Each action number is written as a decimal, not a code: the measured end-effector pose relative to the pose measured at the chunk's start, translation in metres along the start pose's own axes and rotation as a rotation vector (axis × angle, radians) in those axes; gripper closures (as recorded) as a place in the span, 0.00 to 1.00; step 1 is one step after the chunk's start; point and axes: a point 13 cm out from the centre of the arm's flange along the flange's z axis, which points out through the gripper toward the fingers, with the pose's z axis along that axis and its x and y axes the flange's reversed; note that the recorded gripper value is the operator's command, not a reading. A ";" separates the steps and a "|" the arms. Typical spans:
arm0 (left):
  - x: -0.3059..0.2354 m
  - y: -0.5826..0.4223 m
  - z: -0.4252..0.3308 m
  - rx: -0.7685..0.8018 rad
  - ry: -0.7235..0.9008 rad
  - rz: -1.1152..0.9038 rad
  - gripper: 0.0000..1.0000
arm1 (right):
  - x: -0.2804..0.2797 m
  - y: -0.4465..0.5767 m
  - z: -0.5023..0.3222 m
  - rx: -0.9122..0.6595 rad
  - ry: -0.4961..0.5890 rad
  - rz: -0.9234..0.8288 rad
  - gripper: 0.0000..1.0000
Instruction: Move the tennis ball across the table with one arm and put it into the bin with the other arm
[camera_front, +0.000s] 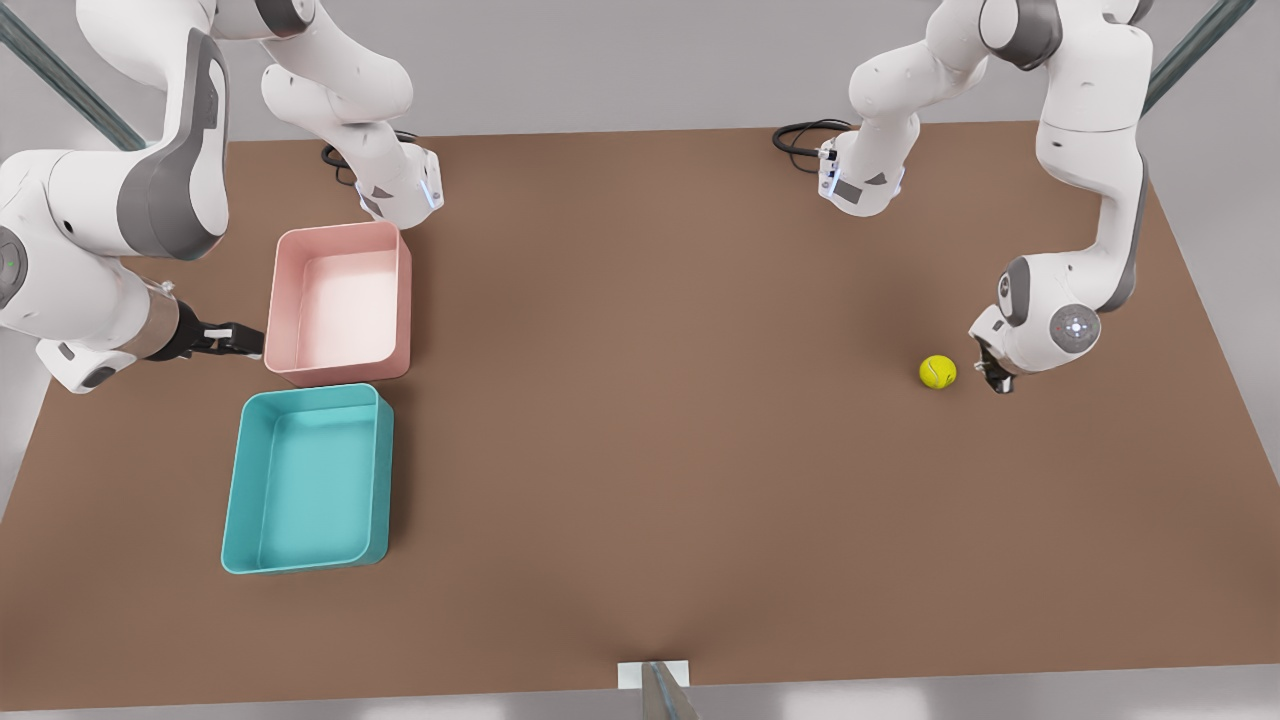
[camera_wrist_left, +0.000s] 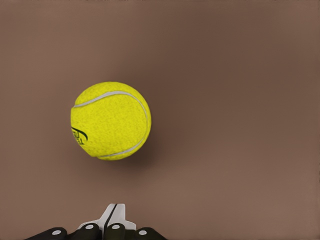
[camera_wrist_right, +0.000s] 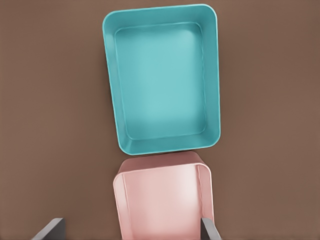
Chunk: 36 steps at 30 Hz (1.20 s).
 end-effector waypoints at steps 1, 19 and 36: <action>-0.002 -0.001 0.002 0.005 -0.007 0.018 0.79 | 0.000 0.000 0.000 0.000 0.001 0.000 0.00; 0.014 -0.008 0.014 0.022 -0.027 0.194 0.79 | 0.000 -0.003 0.001 0.002 0.003 0.000 0.00; -0.241 0.086 -0.067 -0.140 -0.019 0.353 0.79 | 0.000 -0.004 0.001 0.005 0.004 -0.001 0.00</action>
